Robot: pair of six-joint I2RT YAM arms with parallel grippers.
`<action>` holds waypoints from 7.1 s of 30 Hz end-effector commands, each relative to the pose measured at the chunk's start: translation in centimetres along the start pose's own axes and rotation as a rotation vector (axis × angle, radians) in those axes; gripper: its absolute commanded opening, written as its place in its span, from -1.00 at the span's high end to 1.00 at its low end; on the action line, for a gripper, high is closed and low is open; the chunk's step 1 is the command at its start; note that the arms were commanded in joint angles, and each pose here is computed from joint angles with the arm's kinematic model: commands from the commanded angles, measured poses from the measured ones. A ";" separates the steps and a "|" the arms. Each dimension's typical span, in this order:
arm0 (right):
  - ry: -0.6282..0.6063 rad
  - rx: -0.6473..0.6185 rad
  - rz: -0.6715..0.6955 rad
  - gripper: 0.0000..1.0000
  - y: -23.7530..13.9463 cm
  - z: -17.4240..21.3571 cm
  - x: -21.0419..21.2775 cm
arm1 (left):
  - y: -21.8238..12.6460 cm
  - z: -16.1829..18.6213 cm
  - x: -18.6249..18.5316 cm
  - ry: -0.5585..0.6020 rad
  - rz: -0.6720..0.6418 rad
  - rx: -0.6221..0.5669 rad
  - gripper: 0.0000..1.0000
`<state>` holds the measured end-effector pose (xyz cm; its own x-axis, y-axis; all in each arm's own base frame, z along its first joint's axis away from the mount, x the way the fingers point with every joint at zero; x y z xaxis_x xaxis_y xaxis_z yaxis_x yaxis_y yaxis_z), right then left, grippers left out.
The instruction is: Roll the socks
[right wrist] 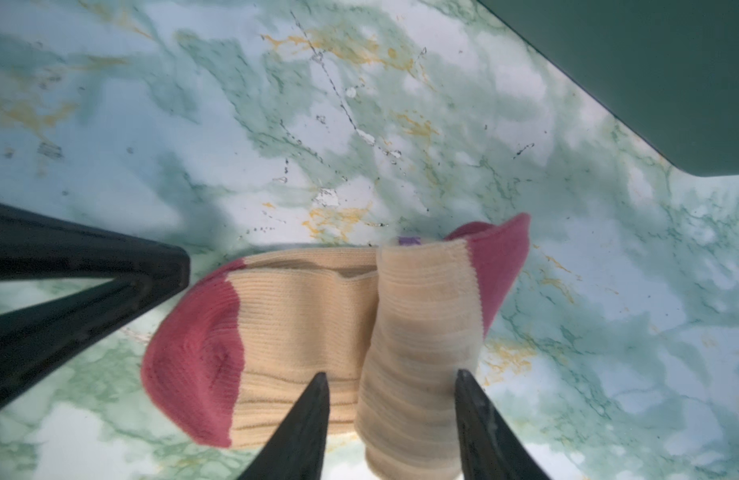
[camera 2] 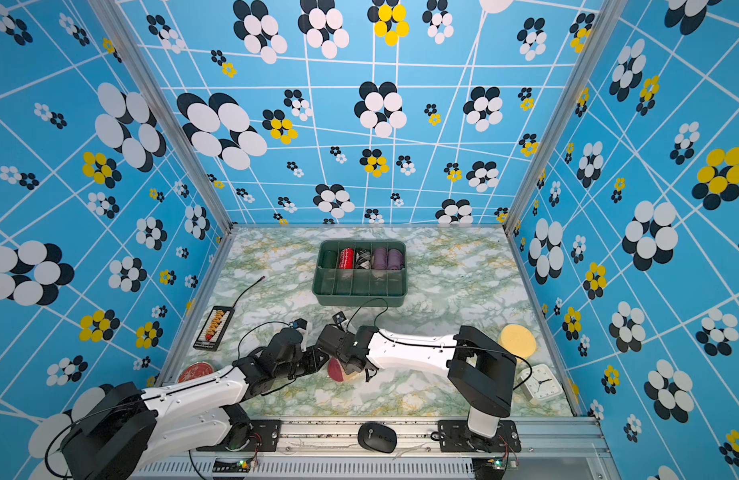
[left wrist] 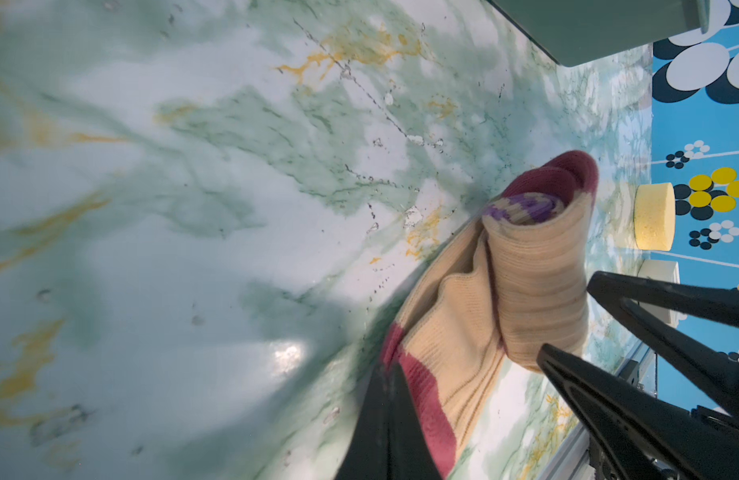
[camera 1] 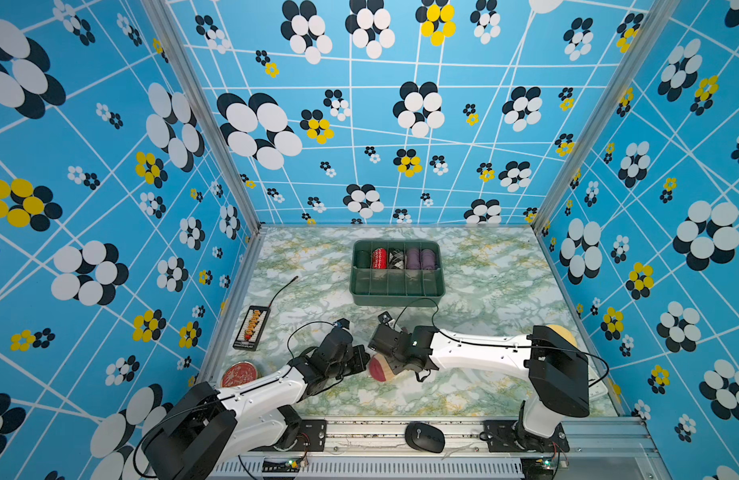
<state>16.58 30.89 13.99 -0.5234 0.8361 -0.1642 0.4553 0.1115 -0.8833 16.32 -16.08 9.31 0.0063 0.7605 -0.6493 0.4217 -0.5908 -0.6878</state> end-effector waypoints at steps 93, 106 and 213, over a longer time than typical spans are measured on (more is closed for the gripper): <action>0.582 0.069 -0.524 0.42 6.8 6.1 -9.8 | 7.8 0.4 -6.2 0.289 -0.205 0.192 1.00; 0.593 -0.020 -0.528 0.36 4.1 5.8 -10.2 | 8.5 0.2 -6.2 0.284 -0.188 0.206 1.00; 0.199 0.190 -0.564 1.00 5.3 4.4 -6.3 | 6.2 -0.4 1.2 0.190 -0.315 0.270 1.00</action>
<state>21.12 25.42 10.39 -0.4858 0.7509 0.4474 0.1560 0.5782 -0.8009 20.67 -22.31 8.37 0.1873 0.8368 -0.5144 0.2358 -0.5467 -0.8035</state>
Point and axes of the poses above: each gripper's point midway between its finger pads, its own y axis out along the fingers, its own x axis along the line the jaws close on, z = x × y, the point moved 8 cm from there along -y, back along the fingers, and after that the axes turned 2 degrees about -y, right-handed, at the moved point
